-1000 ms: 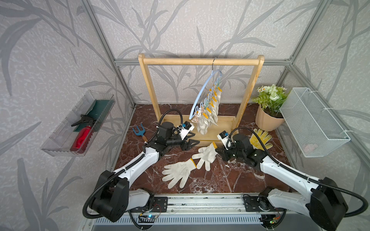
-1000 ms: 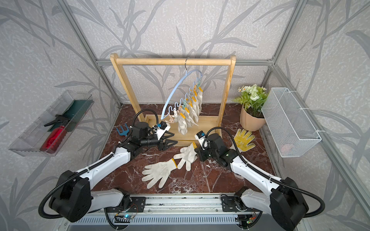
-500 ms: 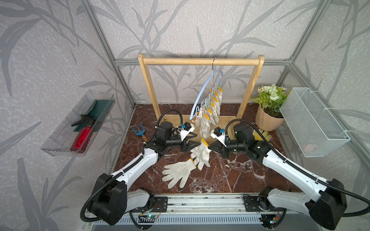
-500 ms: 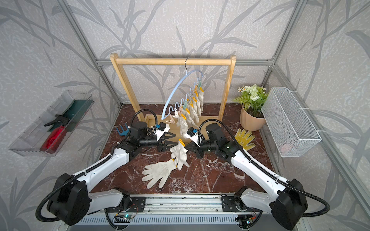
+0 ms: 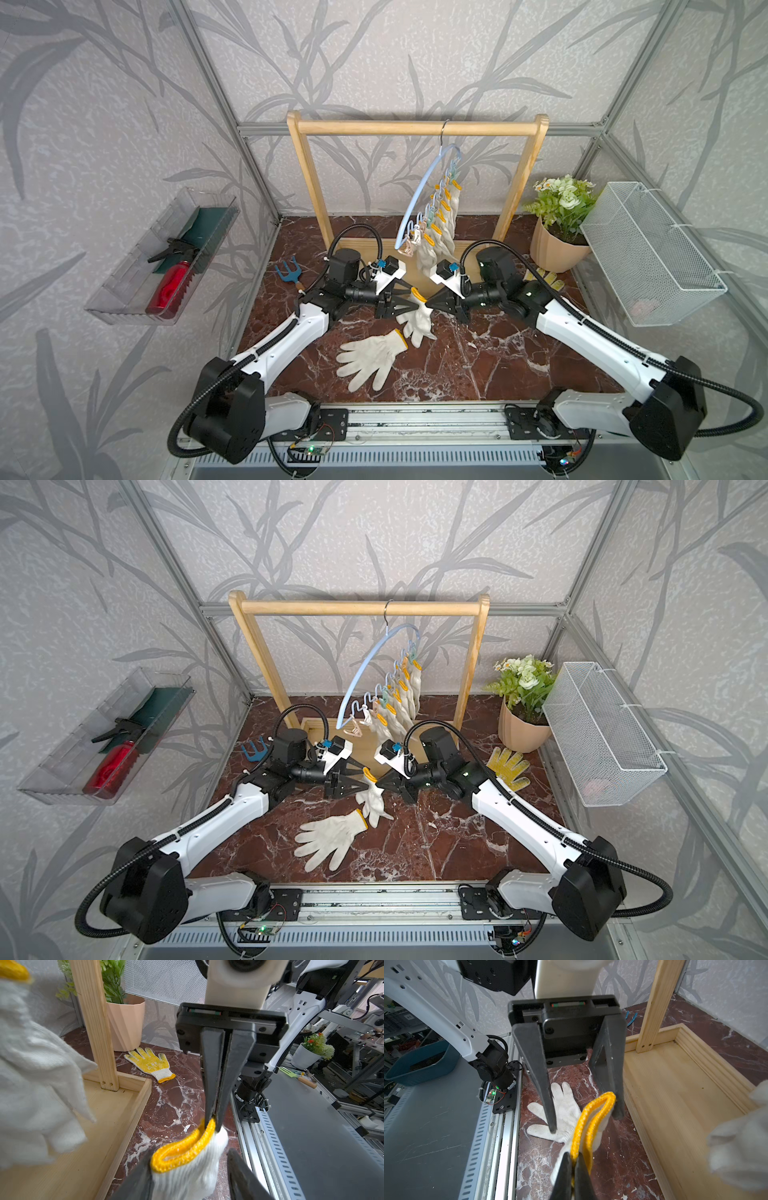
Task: Clip the gloves onto a hanger to dry
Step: Pick up the glove from the center of the board.
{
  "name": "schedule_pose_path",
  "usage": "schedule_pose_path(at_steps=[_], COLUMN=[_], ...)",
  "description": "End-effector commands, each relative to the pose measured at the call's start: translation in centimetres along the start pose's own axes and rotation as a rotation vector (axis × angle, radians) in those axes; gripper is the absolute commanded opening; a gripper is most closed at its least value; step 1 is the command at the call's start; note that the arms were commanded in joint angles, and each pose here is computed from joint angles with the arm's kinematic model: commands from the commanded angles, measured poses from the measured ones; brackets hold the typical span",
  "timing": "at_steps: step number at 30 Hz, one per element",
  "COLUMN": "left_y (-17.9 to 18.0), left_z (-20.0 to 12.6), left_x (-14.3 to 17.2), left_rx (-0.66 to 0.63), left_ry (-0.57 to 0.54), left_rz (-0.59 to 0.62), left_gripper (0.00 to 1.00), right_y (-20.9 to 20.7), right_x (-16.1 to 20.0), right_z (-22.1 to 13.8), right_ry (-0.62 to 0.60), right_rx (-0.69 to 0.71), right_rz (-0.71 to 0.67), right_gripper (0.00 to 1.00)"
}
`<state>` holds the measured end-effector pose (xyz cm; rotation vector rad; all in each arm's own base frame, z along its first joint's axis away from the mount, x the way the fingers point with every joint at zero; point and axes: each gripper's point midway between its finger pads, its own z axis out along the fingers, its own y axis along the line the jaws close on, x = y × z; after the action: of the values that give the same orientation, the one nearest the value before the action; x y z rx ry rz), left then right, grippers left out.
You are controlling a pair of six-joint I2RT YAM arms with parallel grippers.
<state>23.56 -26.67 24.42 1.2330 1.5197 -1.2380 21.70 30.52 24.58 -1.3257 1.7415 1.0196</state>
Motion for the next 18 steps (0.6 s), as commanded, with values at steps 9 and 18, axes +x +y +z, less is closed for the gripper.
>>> schedule_pose_path(at_steps=[9, 18], left_y=[0.1, 2.3], left_z=[0.0, -0.1], left_x=[-0.9, -1.2], left_rx=[0.009, -0.115], left_ry=[-0.014, -0.037], left_rz=[0.042, 0.038], left_gripper=[0.25, 0.00], right_y=[-0.7, -2.8], right_x=[-1.1, -1.0], right_z=[0.0, -0.2], right_ry=[-0.013, -0.057], right_rx=[0.034, 0.121], right_rz=[-0.054, -0.014], right_gripper=[0.00, 0.33])
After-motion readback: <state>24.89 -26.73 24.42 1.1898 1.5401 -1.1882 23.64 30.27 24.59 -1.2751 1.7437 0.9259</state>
